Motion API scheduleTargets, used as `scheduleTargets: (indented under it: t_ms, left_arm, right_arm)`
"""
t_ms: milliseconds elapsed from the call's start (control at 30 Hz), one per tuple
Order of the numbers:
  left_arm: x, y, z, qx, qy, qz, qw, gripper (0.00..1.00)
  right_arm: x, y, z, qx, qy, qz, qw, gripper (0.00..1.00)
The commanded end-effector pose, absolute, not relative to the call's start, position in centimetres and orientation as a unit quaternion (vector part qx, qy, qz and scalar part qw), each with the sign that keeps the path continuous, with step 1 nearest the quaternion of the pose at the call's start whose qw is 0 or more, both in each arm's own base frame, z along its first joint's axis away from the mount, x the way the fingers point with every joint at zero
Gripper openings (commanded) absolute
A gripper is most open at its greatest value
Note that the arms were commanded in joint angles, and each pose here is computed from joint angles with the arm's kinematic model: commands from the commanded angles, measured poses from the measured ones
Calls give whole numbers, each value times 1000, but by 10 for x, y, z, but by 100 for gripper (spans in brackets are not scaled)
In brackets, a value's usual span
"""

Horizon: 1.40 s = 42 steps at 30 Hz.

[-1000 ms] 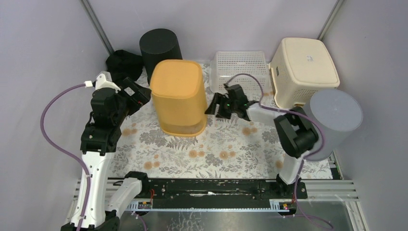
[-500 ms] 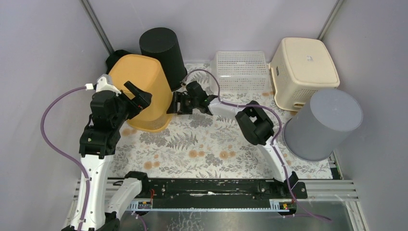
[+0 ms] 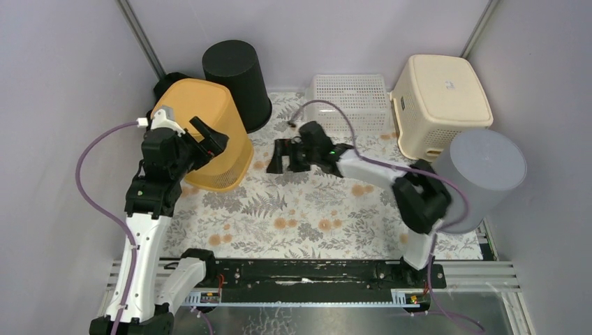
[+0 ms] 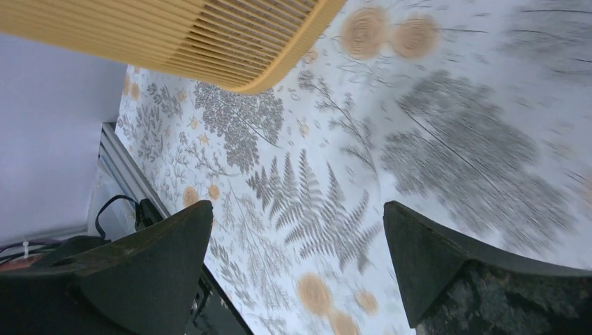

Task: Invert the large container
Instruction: Move the container to the center of the board.

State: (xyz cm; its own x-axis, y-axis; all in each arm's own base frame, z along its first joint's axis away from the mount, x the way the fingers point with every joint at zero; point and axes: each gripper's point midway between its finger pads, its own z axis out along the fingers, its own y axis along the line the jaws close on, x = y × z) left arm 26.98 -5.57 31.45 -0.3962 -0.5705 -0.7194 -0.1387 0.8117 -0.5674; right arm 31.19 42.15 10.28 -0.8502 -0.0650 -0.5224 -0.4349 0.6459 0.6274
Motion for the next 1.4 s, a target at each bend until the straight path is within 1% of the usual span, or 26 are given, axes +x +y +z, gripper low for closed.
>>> scheduleTargets:
  t_ms: [0, 167, 267, 367, 433, 533, 667, 733, 800, 867, 1067, 1233, 1367]
  left_arm:
    - [293, -77, 314, -178, 793, -266, 518, 100]
    - [311, -110, 292, -147, 794, -309, 503, 100]
    - [313, -134, 283, -132, 794, -305, 509, 100]
    - [308, -172, 272, -107, 788, -310, 520, 100]
    - [312, -190, 255, -97, 790, -293, 530, 100]
    - [336, -197, 213, -105, 808, -238, 529, 100]
    - [373, -177, 165, -115, 834, -165, 514, 100]
    - [389, -152, 151, -137, 835, -155, 511, 100]
    - [401, -114, 137, -172, 831, -147, 509, 100]
    - [404, -78, 127, -200, 829, -122, 508, 100]
    - [391, -4, 127, -244, 813, -39, 527, 100]
    - [377, 9, 135, -244, 790, -18, 562, 100]
    - [358, 23, 136, -261, 765, 6, 589, 100]
  right_arm:
    - [327, 350, 164, -113, 854, 361, 357, 99]
    - [320, 262, 170, -64, 863, 282, 415, 99]
    - [315, 221, 174, -32, 857, 247, 450, 99]
    - [311, 186, 170, 1, 854, 217, 473, 99]
    - [310, 170, 164, 20, 854, 199, 479, 99]
    - [311, 147, 148, 42, 864, 165, 474, 99]
    - [311, 118, 138, 68, 860, 131, 489, 99]
    - [311, 105, 140, 77, 851, 116, 507, 99]
    - [310, 95, 144, 86, 843, 106, 520, 99]
    - [311, 89, 148, 93, 837, 101, 530, 99]
    - [313, 82, 144, 99, 830, 87, 542, 99]
    - [317, 56, 137, 126, 811, 30, 570, 99]
    - [310, 39, 126, 154, 785, 14, 600, 99]
